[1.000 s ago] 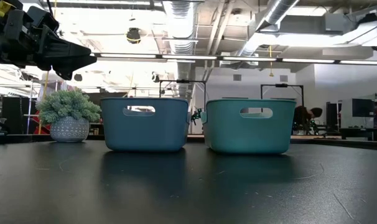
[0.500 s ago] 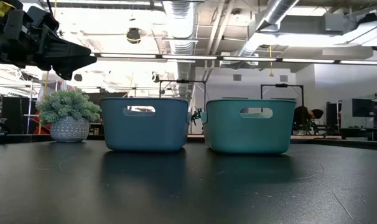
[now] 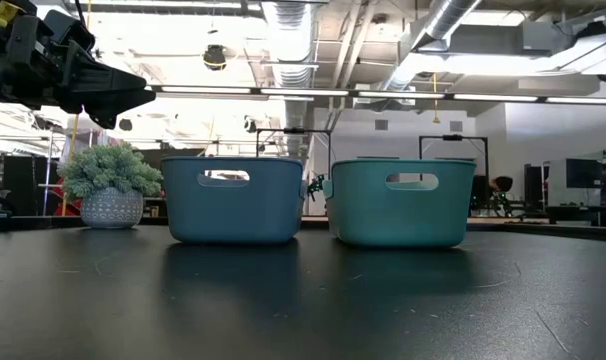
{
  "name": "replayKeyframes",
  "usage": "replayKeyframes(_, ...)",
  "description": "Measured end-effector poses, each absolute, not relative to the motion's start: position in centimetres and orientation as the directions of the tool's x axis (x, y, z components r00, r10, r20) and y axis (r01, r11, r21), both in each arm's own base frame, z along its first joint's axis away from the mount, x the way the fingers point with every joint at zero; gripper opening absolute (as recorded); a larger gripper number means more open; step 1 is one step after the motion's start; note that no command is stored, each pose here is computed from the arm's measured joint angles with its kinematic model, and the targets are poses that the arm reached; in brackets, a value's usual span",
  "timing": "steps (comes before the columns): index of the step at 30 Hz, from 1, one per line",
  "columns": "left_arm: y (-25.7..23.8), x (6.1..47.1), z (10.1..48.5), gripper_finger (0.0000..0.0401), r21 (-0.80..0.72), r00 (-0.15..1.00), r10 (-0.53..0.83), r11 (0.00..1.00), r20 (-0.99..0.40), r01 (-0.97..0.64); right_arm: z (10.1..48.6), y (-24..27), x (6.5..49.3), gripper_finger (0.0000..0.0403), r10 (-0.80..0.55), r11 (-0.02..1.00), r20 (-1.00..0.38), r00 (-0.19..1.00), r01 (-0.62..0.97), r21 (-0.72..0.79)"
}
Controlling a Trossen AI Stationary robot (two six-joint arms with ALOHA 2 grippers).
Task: Sort batteries
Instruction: Put the black battery into the green bin
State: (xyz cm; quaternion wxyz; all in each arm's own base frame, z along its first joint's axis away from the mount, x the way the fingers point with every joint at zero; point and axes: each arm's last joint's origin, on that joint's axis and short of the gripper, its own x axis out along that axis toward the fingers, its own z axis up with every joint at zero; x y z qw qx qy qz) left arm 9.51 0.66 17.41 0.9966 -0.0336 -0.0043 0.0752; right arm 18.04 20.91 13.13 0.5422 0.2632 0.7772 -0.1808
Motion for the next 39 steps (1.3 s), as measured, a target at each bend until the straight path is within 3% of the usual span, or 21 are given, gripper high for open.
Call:
replayKeyframes(12, 0.7, 9.5, 17.4, 0.0158, -0.067, 0.989, 0.149, 0.987, 0.005, -0.149, 12.7, 20.8, 17.9, 0.0293, 0.218, 0.799, -0.939, -0.266, 0.602, 0.015)
replayKeyframes(31, 0.7, 9.5, 17.4, 0.0158, -0.068, 0.989, 0.15, 0.986, 0.004, -0.15, 13.2, 20.2, 18.6, 0.0285, 0.155, 0.79, -0.959, -0.239, 0.612, -0.025)
replayKeyframes(39, 0.7, 9.5, 17.4, 0.0158, -0.067, 0.989, 0.15, 0.987, 0.004, -0.149, 14.6, 19.5, 18.7, 0.0285, 0.088, 0.746, -0.989, -0.122, 0.666, -0.016)
